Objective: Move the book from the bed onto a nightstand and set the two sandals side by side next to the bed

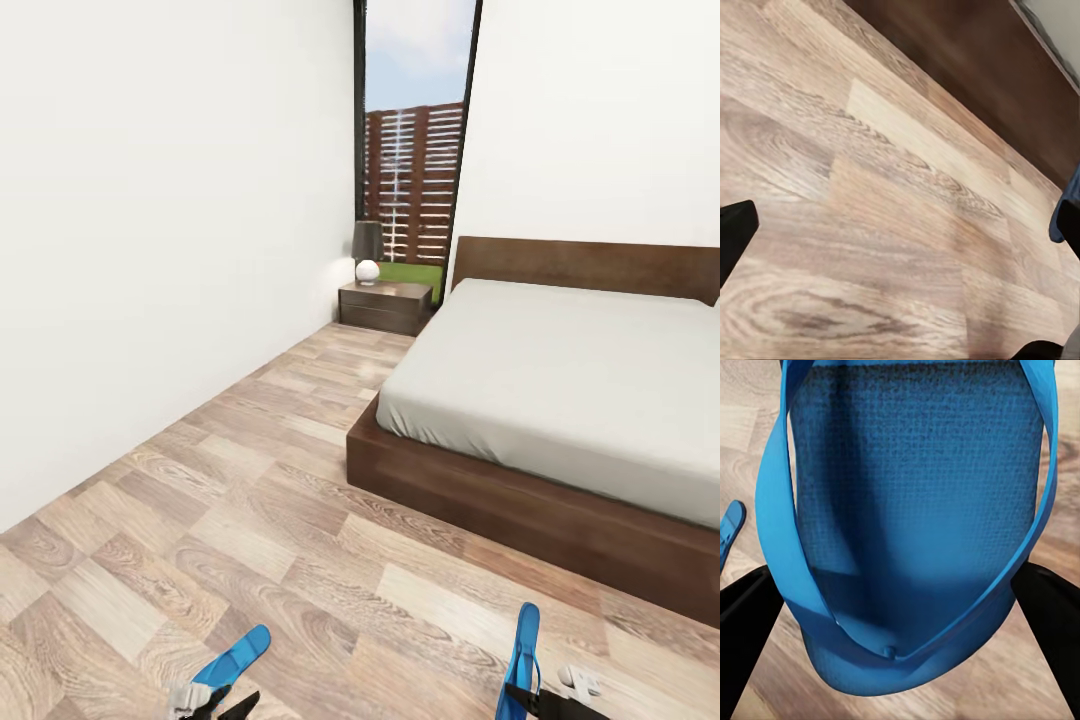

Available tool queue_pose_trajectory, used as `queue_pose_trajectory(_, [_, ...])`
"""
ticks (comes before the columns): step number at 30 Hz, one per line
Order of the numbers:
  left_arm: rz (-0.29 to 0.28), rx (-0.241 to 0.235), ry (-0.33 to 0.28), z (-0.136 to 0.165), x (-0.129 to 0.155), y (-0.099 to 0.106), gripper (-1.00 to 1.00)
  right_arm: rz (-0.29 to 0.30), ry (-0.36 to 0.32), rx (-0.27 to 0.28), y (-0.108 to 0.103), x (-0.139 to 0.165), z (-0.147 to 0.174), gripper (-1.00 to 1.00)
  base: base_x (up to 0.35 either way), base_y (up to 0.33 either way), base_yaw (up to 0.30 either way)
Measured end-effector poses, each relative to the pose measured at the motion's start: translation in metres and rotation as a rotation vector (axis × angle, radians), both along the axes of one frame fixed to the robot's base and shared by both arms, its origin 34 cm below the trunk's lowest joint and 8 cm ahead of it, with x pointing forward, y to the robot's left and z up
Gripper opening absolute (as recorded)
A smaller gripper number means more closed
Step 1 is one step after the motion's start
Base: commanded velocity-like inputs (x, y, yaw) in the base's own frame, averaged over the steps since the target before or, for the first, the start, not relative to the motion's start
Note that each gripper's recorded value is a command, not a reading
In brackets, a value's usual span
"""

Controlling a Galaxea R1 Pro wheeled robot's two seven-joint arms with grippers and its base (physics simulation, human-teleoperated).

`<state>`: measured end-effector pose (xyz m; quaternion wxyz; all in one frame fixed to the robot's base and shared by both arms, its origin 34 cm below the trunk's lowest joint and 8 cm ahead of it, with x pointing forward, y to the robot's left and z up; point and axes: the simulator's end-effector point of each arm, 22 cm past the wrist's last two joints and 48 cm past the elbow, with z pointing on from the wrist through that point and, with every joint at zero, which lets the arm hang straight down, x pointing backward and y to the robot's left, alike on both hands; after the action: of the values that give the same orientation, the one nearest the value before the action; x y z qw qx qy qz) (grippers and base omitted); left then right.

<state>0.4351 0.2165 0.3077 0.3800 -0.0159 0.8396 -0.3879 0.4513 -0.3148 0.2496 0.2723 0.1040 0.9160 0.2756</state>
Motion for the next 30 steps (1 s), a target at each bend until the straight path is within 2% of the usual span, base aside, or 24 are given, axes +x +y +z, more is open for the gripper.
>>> queue_pose_trajectory(2, [0.014, 0.031, -0.013, 0.003, 0.005, 0.024, 1.0, 0.0, -0.001, 0.001, 0.0, 0.0, 0.0, -1.0, 0.0, 0.0, 0.0])
queue_pose_trajectory(6, [0.114, 0.062, -0.044, 0.019, 0.022, 0.086, 1.0, 0.001, -0.001, 0.0, 0.0, 0.0, 0.0, -1.0, 0.0, 0.0, 0.0])
queue_pose_trajectory(7, [0.126, 0.065, -0.047, 0.021, 0.023, 0.093, 1.0, 0.0, -0.002, 0.001, 0.0, 0.001, 0.0, -1.0, 0.0, 0.0, 0.0])
queue_pose_trajectory(10, [0.143, 0.074, -0.052, 0.024, 0.026, 0.105, 1.0, 0.0, -0.002, 0.002, 0.0, 0.001, 0.001, -1.0, 0.0, 0.0, 0.0])
queue_pose_trajectory(25, [0.155, 0.116, -0.056, 0.026, 0.028, 0.128, 1.0, 0.001, -0.003, 0.004, 0.001, 0.001, 0.001, -1.0, 0.0, 0.0, 0.0])
queue_pose_trajectory(27, [0.169, 0.135, -0.049, 0.024, 0.029, 0.134, 1.0, 0.0, -0.004, 0.004, 0.001, 0.001, 0.001, -1.0, 0.0, 0.0, 0.0])
queue_pose_trajectory(30, [0.22, 0.19, -0.025, 0.015, 0.032, 0.149, 1.0, 0.0, -0.003, 0.004, 0.001, 0.001, 0.001, -1.0, 0.0, 0.0, 0.0])
